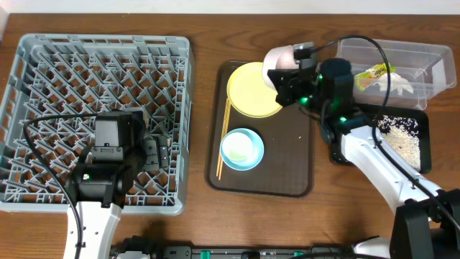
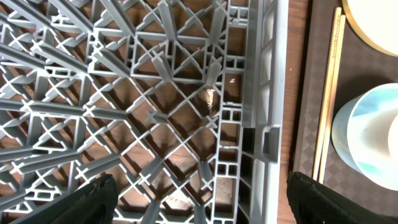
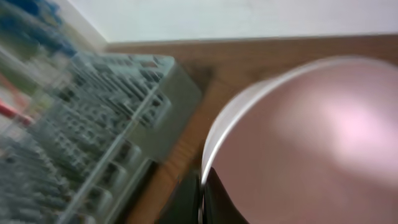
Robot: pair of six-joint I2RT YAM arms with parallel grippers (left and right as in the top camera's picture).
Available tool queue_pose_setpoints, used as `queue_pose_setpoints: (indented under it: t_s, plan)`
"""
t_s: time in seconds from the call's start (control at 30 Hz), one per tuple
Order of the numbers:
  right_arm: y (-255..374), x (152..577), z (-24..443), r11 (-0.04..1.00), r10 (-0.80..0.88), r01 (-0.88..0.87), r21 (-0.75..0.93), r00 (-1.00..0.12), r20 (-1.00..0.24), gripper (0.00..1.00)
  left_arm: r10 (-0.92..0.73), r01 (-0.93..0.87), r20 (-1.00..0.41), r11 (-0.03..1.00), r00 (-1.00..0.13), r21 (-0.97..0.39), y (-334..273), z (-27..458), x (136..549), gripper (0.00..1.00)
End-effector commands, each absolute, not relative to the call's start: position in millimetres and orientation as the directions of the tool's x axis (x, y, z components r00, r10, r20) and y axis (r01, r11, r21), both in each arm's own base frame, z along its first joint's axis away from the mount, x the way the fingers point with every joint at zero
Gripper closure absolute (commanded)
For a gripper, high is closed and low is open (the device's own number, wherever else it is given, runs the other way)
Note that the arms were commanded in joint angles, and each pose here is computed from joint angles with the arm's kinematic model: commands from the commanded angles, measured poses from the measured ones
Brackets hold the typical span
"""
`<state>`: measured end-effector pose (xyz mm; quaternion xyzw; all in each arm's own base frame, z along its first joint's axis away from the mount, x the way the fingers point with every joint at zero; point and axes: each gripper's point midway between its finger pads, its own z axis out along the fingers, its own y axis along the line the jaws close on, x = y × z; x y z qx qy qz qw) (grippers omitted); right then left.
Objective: Sort waste into correct bins and load items into the dishwasher
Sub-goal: 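Carry the empty white bowl with the right gripper onto the yellow plate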
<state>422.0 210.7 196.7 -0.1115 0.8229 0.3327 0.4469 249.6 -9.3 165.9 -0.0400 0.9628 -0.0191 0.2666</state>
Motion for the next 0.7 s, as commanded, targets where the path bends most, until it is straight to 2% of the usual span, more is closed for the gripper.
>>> queue_pose_setpoints:
  t_s: [0.0,0.27,0.67]
  plan:
    - [215,433,226,0.807,-0.054,-0.552,0.211,-0.424,-0.904,0.99,-0.097,-0.072,-0.528,0.995,-0.843,-0.068,-10,174,253,0.11]
    - [213,430,225,0.828,-0.267,-0.560,0.023,-0.429,-0.863,0.99,-0.097,-0.072,-0.529,0.995,-0.843,-0.068,-10,174,253,0.11]
    - [233,438,157,0.791,-0.437,-0.609,-0.053,-0.503,-0.746,0.99,-0.097,-0.072,-0.528,0.995,-0.843,-0.068,-10,174,253,0.11]
